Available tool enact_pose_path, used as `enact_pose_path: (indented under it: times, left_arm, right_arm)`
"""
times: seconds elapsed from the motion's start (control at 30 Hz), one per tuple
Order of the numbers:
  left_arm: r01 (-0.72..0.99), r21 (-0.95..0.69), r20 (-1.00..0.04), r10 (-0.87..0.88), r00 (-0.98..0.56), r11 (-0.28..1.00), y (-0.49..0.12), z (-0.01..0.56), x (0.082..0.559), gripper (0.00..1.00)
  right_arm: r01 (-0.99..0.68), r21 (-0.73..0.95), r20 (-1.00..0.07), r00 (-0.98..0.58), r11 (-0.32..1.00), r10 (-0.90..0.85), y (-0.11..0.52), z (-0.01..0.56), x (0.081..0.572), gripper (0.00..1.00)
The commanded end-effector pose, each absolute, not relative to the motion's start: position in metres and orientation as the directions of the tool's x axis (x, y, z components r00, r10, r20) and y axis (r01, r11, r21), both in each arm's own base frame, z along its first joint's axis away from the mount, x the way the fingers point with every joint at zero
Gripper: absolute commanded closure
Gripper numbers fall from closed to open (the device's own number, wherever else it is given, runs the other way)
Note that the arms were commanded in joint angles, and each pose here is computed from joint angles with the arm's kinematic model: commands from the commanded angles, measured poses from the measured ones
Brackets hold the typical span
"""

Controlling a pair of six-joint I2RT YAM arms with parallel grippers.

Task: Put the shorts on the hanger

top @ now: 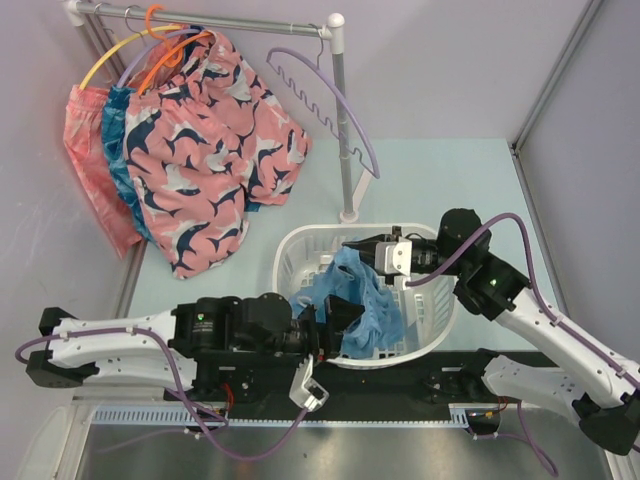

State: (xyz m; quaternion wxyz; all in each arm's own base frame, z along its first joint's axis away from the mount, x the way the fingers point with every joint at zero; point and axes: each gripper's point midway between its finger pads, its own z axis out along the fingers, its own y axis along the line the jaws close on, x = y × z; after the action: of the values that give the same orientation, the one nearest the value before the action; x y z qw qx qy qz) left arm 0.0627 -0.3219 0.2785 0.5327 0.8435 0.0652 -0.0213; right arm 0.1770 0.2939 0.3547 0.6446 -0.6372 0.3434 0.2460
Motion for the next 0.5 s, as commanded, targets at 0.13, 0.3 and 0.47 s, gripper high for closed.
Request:
enact_pose_path:
  times: [0.13,0.3,0.47]
  left_arm:
    - [-0.067,0.894,0.074,-0.001,0.997,-0.443,-0.332,0.260,0.063,0.12]
    - [-0.144,0.873,0.131,-0.059,0.990,-0.467,-0.339,0.240,0.059,0.15]
    - [-0.150,0.883,0.127,-0.082,0.989,-0.445,-0.348,0.242,0.055,0.43]
  right_arm:
    - [-0.734,-0.678,-0.735,0.676,0.041,-0.057,0.311,0.365,0.171,0.94]
    - [-0.741,-0.671,-0.741,0.669,0.024,-0.055,0.317,0.361,0.169,0.93]
    - [-0.741,-0.672,-0.740,0.670,0.014,-0.050,0.324,0.358,0.167,0.92]
